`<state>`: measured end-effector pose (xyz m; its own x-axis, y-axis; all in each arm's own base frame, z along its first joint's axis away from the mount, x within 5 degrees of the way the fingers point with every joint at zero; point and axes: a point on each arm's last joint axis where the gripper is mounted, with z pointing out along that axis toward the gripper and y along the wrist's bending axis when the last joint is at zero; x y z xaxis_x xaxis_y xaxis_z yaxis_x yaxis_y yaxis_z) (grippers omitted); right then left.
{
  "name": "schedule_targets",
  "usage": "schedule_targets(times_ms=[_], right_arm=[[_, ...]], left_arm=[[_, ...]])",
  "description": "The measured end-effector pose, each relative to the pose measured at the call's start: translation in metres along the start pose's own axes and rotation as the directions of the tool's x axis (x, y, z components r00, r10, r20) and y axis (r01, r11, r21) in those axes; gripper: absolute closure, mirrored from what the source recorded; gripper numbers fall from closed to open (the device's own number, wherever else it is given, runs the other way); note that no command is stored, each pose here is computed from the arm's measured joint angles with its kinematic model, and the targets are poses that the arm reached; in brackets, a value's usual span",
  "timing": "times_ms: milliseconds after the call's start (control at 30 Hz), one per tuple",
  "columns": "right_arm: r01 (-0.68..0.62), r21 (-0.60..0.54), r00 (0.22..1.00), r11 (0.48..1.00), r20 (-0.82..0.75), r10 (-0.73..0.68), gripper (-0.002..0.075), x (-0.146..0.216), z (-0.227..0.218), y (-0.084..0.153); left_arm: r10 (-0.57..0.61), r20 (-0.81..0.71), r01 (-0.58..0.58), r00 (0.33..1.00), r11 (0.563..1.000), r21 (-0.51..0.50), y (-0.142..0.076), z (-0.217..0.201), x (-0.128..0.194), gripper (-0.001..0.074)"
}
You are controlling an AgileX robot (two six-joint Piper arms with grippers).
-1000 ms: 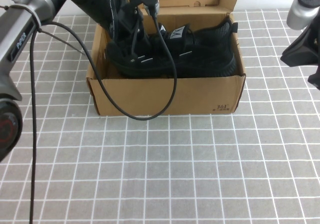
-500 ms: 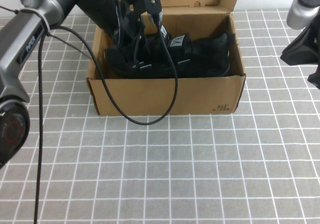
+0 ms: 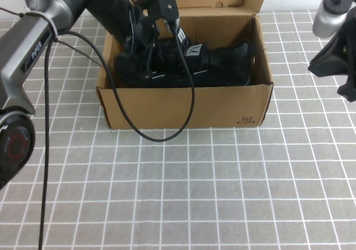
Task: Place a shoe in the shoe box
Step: Place the shoe in the shoe box
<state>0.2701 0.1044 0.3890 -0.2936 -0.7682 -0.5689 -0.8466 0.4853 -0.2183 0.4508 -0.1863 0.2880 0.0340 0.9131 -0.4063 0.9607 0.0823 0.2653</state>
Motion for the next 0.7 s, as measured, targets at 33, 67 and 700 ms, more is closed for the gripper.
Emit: schedule_targets(times_ms=[33,67,700], right_arm=[[-0.001,-0.003,1.0,1.0,-0.003,0.001,0.0742,0.0,0.002,-0.001],[-0.002,-0.006,1.0,1.0,-0.007,0.002,0.0742,0.0,0.005,-0.002],[0.001,-0.009,1.0,1.0,-0.011,-0.001,0.0742,0.0,0.008,-0.003]], left_arm=[[0.001,-0.004,-0.001,1.0,1.0,-0.001,0.0,0.0,0.0,0.0702],[0.001,-0.004,-0.001,1.0,1.0,-0.001,0.0,0.0,0.0,0.0702],[-0.118,-0.043,0.119,0.992,0.993,0.008,-0.003,0.015,-0.002,0.0702]])
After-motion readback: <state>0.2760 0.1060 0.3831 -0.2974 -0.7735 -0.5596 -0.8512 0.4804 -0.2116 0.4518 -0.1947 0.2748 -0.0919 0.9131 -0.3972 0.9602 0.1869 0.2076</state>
